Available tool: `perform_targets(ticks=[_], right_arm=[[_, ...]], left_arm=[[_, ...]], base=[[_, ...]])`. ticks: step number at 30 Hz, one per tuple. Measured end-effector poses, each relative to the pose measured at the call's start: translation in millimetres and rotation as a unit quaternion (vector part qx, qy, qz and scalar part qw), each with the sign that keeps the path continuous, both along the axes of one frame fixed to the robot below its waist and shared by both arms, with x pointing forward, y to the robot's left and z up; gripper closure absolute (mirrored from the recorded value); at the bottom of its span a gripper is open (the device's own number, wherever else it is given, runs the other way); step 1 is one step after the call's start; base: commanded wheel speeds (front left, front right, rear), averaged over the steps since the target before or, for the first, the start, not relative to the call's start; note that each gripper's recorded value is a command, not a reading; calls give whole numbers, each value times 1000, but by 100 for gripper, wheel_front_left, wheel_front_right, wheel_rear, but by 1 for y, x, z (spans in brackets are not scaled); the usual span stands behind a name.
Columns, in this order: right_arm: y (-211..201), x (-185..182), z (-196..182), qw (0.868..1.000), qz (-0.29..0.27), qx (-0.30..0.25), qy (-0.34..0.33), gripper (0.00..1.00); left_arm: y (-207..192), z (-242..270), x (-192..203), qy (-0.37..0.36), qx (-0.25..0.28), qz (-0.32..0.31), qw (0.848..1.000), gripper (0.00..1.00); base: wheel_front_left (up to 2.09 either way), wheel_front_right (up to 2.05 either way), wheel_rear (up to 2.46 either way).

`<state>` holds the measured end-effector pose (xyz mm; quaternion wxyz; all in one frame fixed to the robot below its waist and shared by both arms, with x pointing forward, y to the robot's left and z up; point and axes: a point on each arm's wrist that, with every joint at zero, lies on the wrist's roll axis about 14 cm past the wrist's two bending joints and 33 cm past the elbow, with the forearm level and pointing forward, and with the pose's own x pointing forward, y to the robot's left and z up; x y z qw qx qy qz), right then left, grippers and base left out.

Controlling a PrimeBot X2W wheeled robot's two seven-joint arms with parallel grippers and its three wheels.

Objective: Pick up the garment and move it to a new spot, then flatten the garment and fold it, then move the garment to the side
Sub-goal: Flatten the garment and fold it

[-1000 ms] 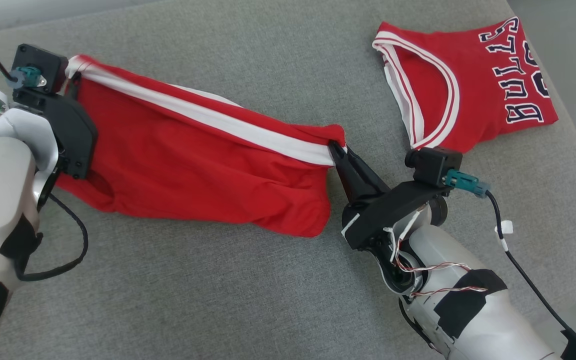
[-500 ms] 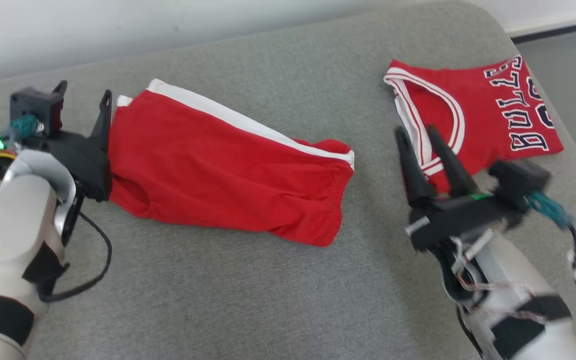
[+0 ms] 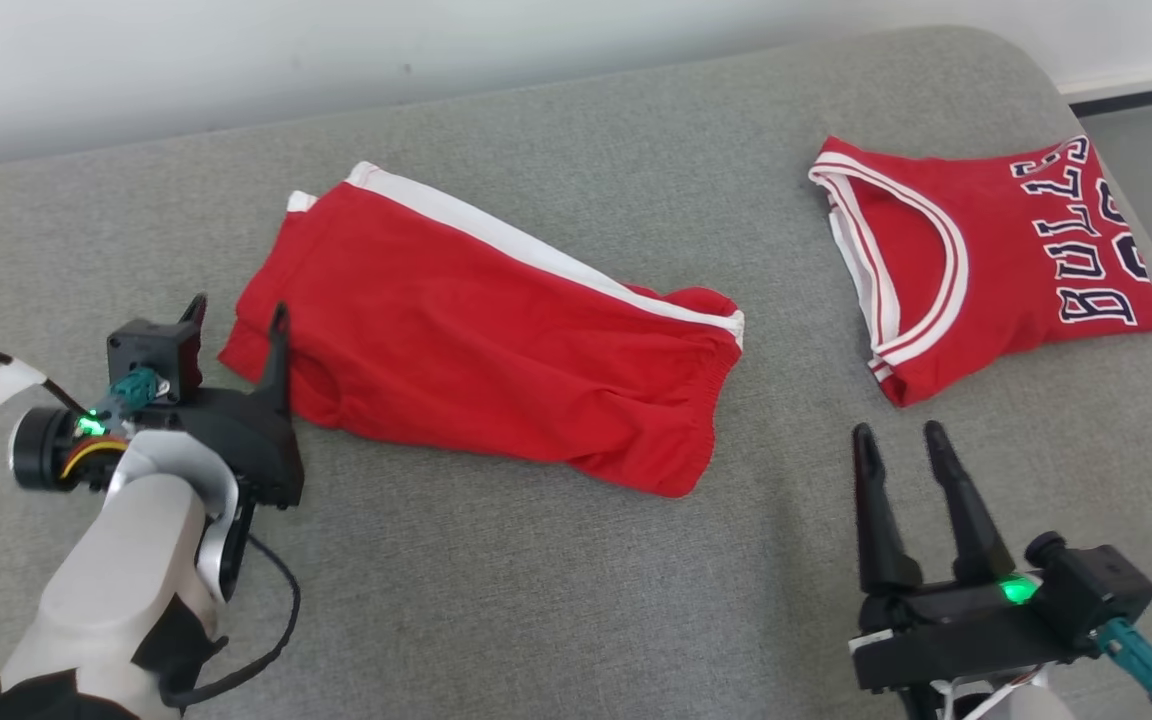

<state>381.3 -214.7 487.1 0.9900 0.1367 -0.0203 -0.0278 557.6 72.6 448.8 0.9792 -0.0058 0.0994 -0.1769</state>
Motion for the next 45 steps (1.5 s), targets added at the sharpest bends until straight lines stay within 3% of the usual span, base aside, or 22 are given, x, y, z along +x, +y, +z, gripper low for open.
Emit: perform_targets(ticks=[20, 21, 22, 28, 45], right_arm=[[-5, -11, -15, 999, -20, 3, 27, 0], [-5, -11, -14, 999, -20, 3, 25, 0], [-5, -11, -13, 1000, -20, 3, 23, 0], [-1, -12, -5, 1000, -15, 5, 11, 0], [32, -37, -7, 999, 31, 16, 11, 0]], left_arm=[[-8, -58, 10, 99, 46, 10, 994, 0], [-8, -59, 9, 100, 52, 8, 994, 60], [-9, -58, 8, 101, 54, 7, 993, 100], [-7, -49, -1, 93, 51, 11, 994, 100], [13, -33, -81, 85, -8, 52, 995, 100]], base=[[0, 0, 0], [0, 0, 0], [0, 0, 0], [0, 0, 0], [0, 0, 0]])
